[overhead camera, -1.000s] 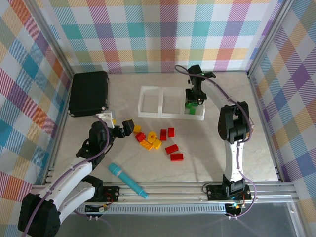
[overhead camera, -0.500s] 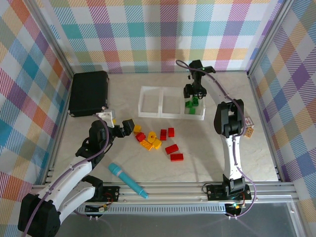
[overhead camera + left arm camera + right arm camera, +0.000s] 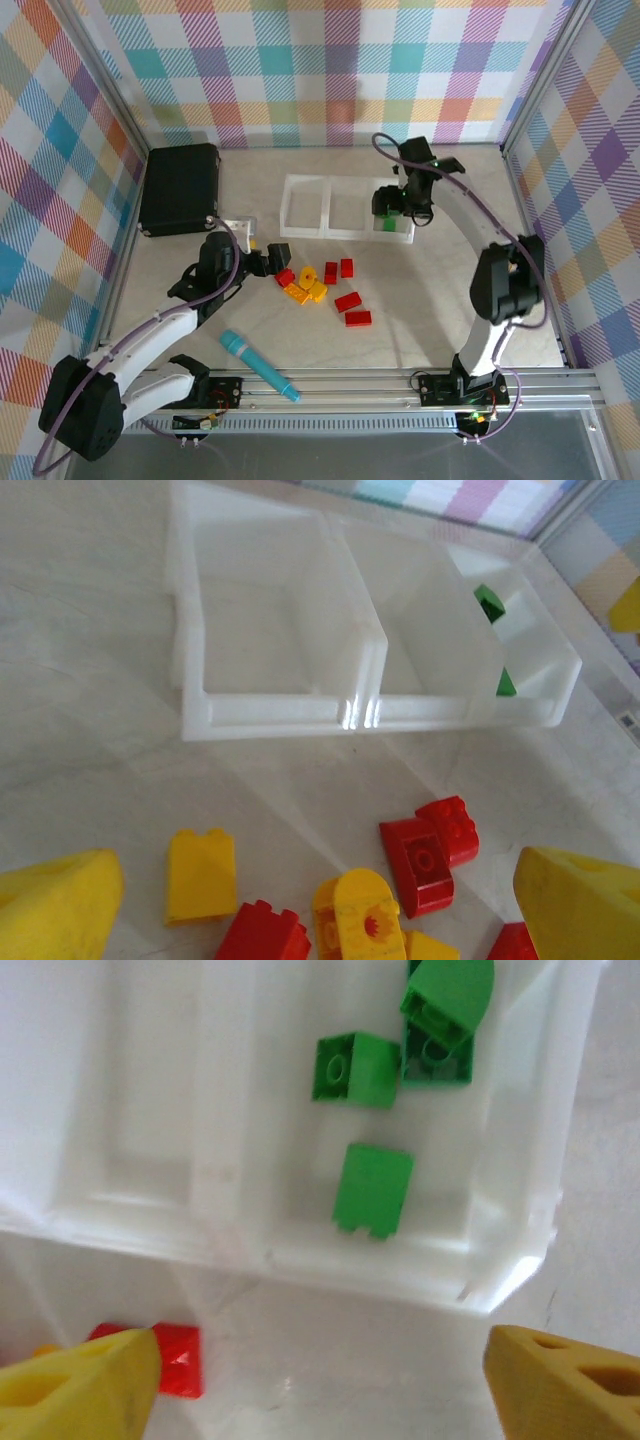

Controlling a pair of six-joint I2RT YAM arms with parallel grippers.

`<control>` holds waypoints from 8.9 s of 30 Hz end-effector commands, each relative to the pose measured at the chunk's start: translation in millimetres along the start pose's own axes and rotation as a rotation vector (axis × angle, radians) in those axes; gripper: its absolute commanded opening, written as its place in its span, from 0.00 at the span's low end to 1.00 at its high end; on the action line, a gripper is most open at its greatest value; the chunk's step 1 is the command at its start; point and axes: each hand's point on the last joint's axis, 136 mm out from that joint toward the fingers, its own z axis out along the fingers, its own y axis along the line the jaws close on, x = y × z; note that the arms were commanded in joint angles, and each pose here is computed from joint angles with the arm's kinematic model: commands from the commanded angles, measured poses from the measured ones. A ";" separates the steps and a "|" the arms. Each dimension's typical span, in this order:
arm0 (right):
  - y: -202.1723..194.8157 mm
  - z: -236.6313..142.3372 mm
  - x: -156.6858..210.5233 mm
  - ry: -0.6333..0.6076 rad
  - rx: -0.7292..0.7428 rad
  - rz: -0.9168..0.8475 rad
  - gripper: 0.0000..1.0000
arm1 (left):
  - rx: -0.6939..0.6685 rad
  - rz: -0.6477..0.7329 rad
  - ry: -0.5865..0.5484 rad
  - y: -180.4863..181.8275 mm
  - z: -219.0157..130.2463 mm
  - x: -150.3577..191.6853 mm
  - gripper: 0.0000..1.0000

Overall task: Sort the legos into containers by color
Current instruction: Pick up the lego from the center of the table, then place the lego in the container, then pick up the lego from the bottom-center of the table, then place the lego in the container.

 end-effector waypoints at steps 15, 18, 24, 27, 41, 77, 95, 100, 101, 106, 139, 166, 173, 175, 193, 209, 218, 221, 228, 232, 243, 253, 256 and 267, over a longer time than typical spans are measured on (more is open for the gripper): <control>55.1 47.2 92.1 0.100 0.023 0.059 0.92 | -0.084 0.076 -0.012 -0.6 1.2 -2.8 1.00; 63.6 57.7 92.9 0.119 0.023 0.043 0.88 | -0.089 0.081 -0.025 2.0 -4.6 -1.1 1.00; 76.8 78.3 97.2 0.157 0.053 0.011 0.82 | -0.096 0.091 -0.038 5.4 -13.0 2.6 1.00; 78.4 86.4 98.0 0.168 0.066 0.000 0.79 | -0.104 0.097 -0.036 7.1 -14.4 3.6 1.00; 79.1 110.8 101.8 0.215 0.109 -0.046 0.60 | -0.109 0.106 -0.045 9.0 -17.4 4.3 1.00; 51.4 137.7 126.3 0.282 0.255 -0.076 0.46 | -0.102 0.117 -0.054 6.8 -16.7 1.1 1.00; 86.8 78.5 73.8 0.099 0.122 -0.129 0.31 | -0.111 0.112 -0.057 7.8 -18.5 -0.5 1.00; 102.0 46.1 36.5 -0.015 0.095 -0.191 0.30 | -0.105 0.099 -0.048 6.8 -18.0 1.1 1.00; 103.6 42.2 28.3 -0.033 0.098 -0.207 0.30 | -0.103 0.096 -0.045 6.6 -18.1 1.8 1.00; 104.0 36.6 -18.9 -0.104 0.100 -0.240 0.30 | -0.115 0.085 -0.040 8.7 -19.7 2.3 1.00; 84.4 89.2 -92.7 -0.050 0.002 -0.256 0.62 | -0.162 0.036 -0.025 12.5 -38.2 -2.9 1.00; 68.8 9.1 141.9 0.135 -0.064 0.082 0.78 | -0.085 0.016 -0.032 2.9 -7.1 2.9 1.00; 90.2 -5.3 191.1 0.174 -0.171 -0.469 0.77 | -0.081 0.030 -0.031 4.2 -6.7 7.1 0.99; 94.0 -14.4 196.4 0.162 -0.172 -0.660 0.77 | -0.082 0.032 -0.033 4.5 -7.8 7.3 1.00; 57.5 9.7 245.6 0.108 -0.218 -1.399 0.81 | -0.306 -0.028 -0.168 56.5 -55.1 15.3 0.99; 67.4 50.1 245.4 0.138 -0.215 -1.506 0.76 | -0.139 -0.012 -0.230 36.9 -75.6 23.8 0.99; 69.3 62.4 247.7 0.155 -0.211 -1.518 0.72 | -0.139 0.000 -0.207 37.0 -73.9 28.1 1.00; 69.5 64.4 247.6 0.156 -0.209 -1.522 0.70 | -0.134 0.004 -0.205 35.8 -73.9 27.6 0.99; 63.1 71.6 251.8 0.180 -0.190 -1.549 0.51 | -0.131 -0.001 -0.196 33.7 -74.0 25.7 0.99; 56.8 75.8 254.4 0.197 -0.167 -1.576 0.42 | -0.119 -0.007 -0.184 31.0 -69.2 25.8 1.00; 82.0 42.6 227.9 -0.033 -0.176 -1.549 0.26 | -0.188 -0.031 -0.163 39.3 -59.5 21.0 1.00; 132.0 -28.2 101.3 -0.465 -0.179 -1.287 0.21 | -0.177 -0.032 -0.149 33.2 -60.5 14.1 1.00; 137.4 -22.9 60.2 -0.467 -0.103 -1.207 0.16 | -0.175 -0.034 -0.144 33.0 -63.0 15.4 1.00; 131.0 22.4 -31.1 -0.249 0.024 -0.801 0.16 | -0.191 -0.038 -0.170 36.9 -80.2 15.0 1.00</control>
